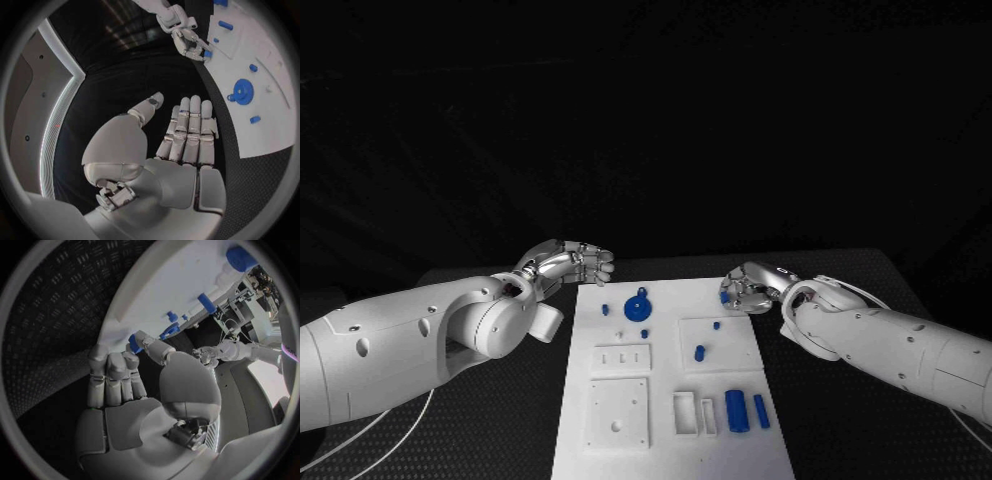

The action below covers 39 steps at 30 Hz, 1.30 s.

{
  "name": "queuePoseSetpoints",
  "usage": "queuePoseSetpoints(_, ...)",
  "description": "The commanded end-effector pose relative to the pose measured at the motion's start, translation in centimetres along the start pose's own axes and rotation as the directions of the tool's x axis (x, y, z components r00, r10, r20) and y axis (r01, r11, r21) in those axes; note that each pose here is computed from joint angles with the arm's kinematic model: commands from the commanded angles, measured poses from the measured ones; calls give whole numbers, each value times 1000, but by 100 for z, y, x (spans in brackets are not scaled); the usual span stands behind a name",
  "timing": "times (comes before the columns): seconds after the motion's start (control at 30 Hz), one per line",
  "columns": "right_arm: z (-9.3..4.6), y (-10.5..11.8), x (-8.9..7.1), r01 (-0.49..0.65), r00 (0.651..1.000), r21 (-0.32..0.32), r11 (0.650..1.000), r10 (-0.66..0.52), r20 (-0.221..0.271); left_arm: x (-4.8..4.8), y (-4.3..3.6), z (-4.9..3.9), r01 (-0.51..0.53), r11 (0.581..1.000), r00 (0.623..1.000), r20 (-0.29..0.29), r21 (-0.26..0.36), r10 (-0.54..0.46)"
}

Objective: Assemble the parts on the task board

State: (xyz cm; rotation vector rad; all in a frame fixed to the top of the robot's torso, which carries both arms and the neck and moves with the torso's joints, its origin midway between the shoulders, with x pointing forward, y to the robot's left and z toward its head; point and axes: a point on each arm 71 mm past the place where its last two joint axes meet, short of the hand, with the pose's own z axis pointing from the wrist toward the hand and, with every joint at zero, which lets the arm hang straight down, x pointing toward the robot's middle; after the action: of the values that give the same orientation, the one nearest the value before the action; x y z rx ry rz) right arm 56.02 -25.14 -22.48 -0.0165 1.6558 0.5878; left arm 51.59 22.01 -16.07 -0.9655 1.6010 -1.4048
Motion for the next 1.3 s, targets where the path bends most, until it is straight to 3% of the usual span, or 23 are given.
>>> queuePoseSetpoints(0.03,33,118,-101,18,999,19,1000,-19,39,58,12,22,-82,996,995,-67,-41,80)
queuePoseSetpoints(0.43,76,726,-146,75,997,-42,996,-74,31,228,33,138,-225,964,970,-126,-145,207)
queuePoseSetpoints(0.8,91,1271,-19,107,994,-119,987,-104,28,503,89,256,-283,931,953,-176,-230,246)
queuePoseSetpoints(1.3,88,1567,52,102,995,-175,979,-98,30,637,133,282,-339,901,933,-220,-271,285)
